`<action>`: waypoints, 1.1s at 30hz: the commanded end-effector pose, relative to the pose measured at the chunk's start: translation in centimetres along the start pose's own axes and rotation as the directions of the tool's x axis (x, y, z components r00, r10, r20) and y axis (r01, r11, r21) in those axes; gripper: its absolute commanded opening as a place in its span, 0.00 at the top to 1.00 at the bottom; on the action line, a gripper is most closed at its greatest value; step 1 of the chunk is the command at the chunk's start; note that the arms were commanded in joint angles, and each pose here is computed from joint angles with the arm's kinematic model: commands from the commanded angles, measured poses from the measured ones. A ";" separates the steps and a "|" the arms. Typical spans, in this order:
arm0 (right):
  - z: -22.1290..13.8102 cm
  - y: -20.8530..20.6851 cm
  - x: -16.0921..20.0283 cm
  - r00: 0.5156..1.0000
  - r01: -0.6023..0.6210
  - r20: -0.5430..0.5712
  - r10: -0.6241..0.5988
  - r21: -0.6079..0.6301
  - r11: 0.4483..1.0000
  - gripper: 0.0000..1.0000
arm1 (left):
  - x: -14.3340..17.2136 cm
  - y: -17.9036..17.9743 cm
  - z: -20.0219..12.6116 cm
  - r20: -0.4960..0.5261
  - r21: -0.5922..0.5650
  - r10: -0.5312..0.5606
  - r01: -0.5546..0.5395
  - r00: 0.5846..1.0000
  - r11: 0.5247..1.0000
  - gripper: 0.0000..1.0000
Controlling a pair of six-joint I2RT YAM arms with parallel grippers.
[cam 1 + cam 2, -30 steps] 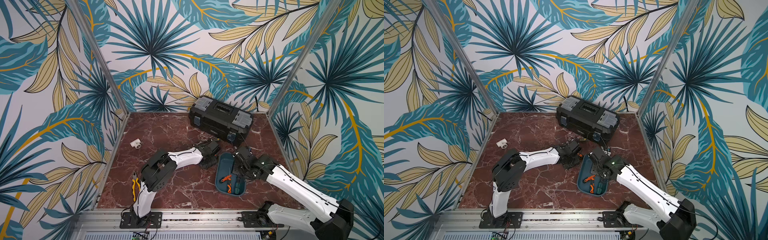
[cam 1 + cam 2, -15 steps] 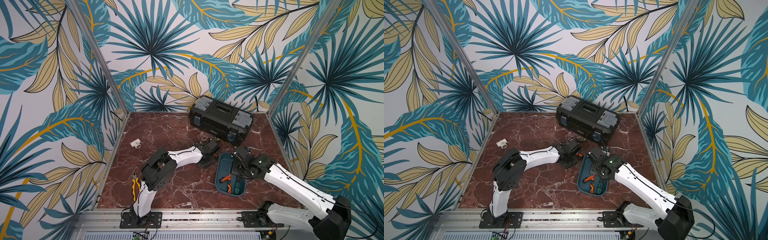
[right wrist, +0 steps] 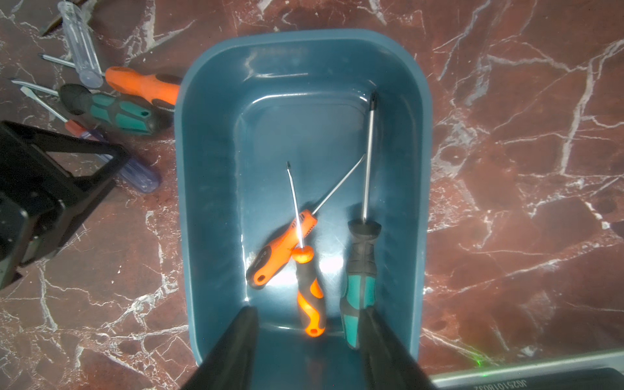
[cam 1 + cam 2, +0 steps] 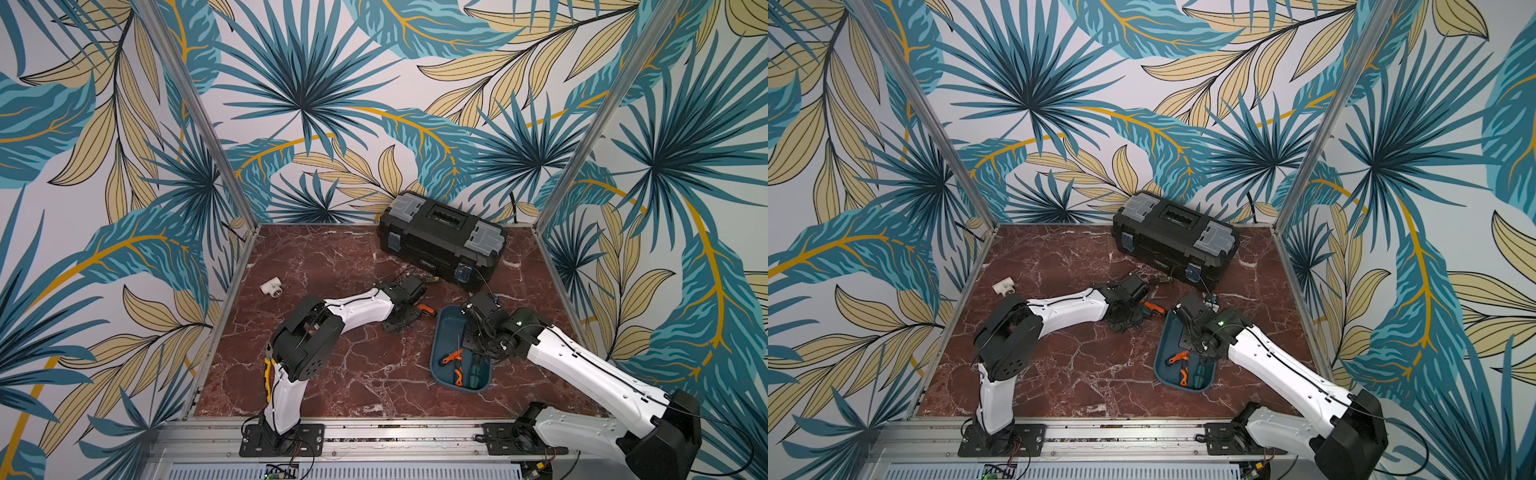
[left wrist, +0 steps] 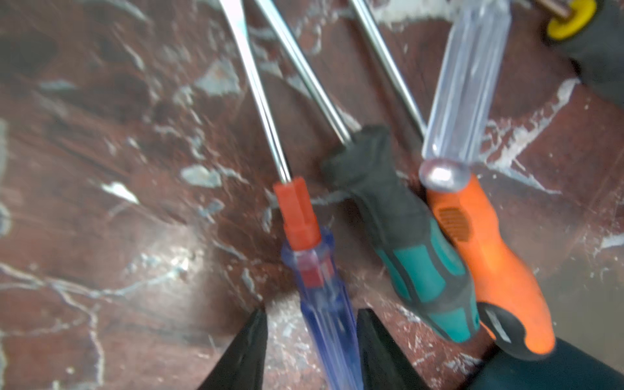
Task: Put the screwdriver on the desktop into the storage box
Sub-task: Pick up the screwdriver from the center of the board.
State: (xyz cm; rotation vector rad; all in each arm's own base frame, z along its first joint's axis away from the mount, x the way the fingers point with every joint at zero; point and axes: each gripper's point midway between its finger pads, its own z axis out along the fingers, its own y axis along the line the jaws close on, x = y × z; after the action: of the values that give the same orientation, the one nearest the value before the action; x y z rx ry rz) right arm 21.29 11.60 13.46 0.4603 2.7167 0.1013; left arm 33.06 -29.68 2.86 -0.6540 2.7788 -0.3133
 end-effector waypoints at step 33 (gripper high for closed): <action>-0.9 -1.3 -1.3 0.994 -0.042 0.100 0.040 0.015 0.999 0.47 | -0.9 1.6 -12.9 0.242 0.042 0.318 -0.337 0.917 0.940 1.00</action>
State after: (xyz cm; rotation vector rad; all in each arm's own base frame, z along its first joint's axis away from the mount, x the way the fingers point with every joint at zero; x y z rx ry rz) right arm 21.68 11.39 13.67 0.4785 2.6891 0.0915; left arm 28.34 -24.50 10.60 -0.4351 2.6779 -0.2501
